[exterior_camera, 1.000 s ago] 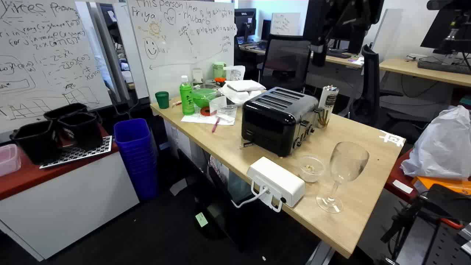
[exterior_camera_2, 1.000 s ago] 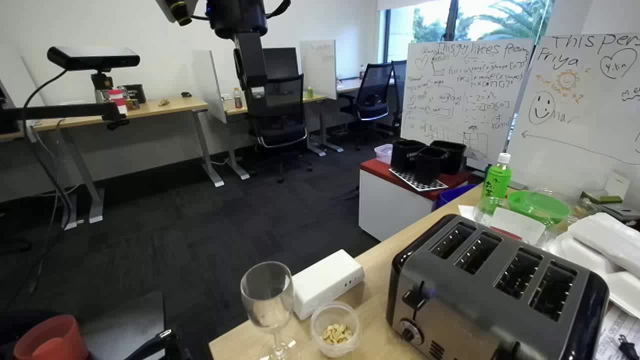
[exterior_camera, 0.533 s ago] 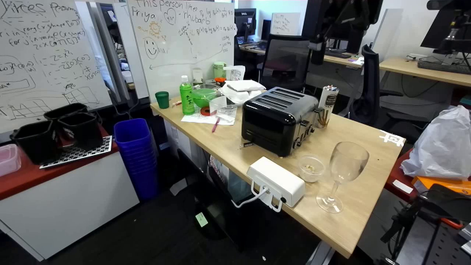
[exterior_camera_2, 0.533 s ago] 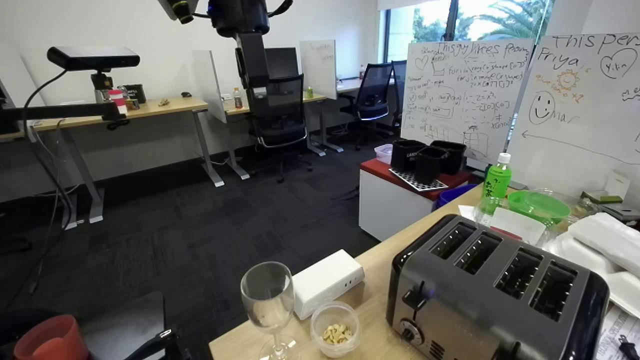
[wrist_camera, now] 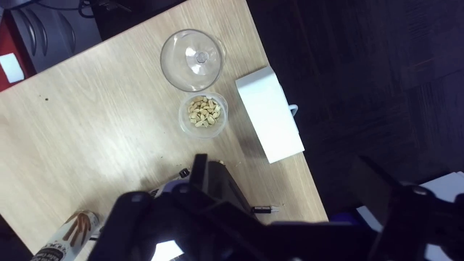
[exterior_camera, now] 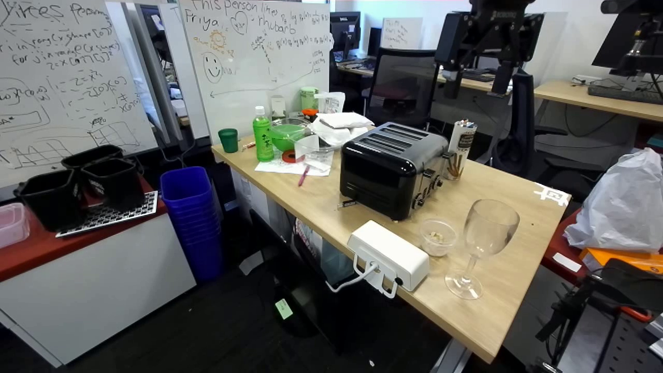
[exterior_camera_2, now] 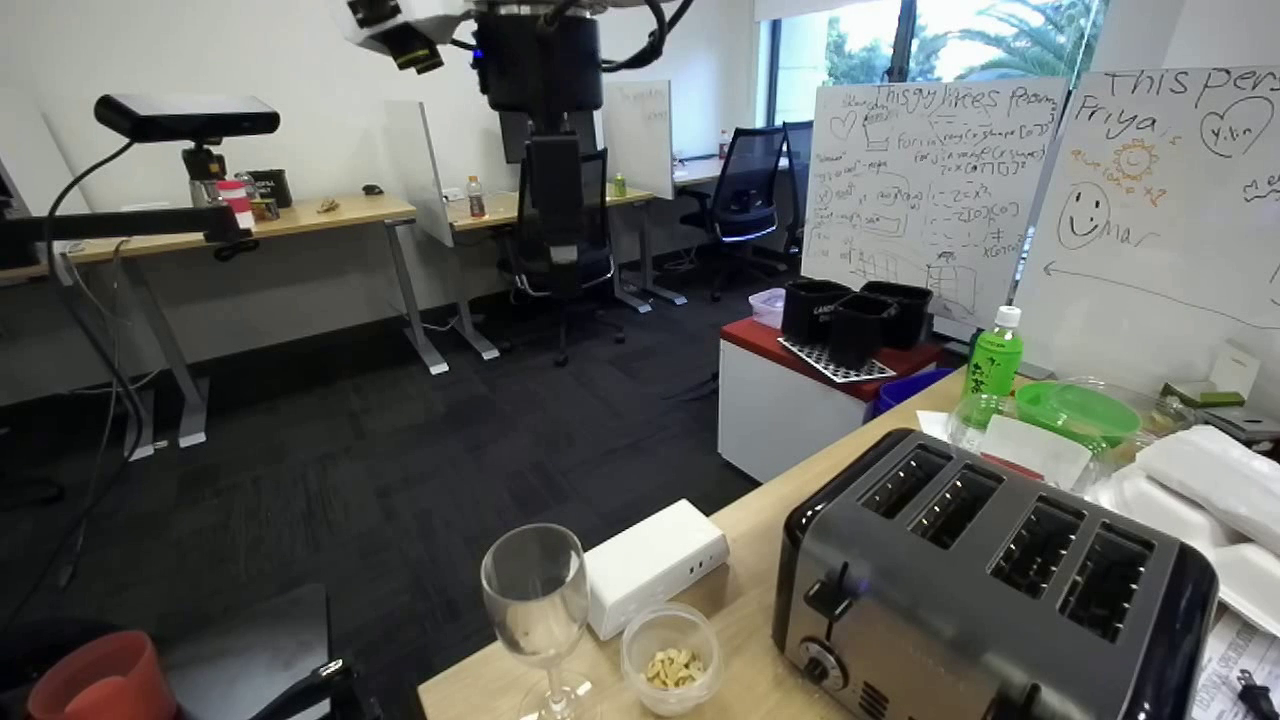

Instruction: Pick up the plastic bowl from the table and pour its contents in the wine glass.

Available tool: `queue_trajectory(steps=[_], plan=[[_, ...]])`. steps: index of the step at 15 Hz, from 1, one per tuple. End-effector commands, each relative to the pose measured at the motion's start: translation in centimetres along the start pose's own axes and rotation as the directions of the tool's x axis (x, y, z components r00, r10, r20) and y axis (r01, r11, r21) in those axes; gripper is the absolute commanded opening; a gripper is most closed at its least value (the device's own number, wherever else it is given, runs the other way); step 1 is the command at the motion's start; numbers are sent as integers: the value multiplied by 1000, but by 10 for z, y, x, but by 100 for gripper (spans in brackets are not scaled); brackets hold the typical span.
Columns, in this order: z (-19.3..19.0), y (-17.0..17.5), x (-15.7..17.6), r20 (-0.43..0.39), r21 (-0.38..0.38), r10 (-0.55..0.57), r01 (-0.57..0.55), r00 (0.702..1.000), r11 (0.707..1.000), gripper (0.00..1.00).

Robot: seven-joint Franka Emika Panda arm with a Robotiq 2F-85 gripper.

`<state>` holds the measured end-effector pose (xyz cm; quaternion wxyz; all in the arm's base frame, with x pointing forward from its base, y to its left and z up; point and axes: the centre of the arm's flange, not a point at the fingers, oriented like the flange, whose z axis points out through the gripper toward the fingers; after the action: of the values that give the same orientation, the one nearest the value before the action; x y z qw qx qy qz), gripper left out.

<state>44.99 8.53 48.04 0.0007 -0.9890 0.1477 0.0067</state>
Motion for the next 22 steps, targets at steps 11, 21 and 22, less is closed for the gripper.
queue_trajectory(steps=[11, 21, 22], plan=[[52, 63, 21, 99, -20, 175, -174, 980, 985, 100], [91, 83, 37, 105, 15, 264, -267, 959, 963, 100], [105, 89, 41, 124, 23, 287, -292, 950, 956, 100]])
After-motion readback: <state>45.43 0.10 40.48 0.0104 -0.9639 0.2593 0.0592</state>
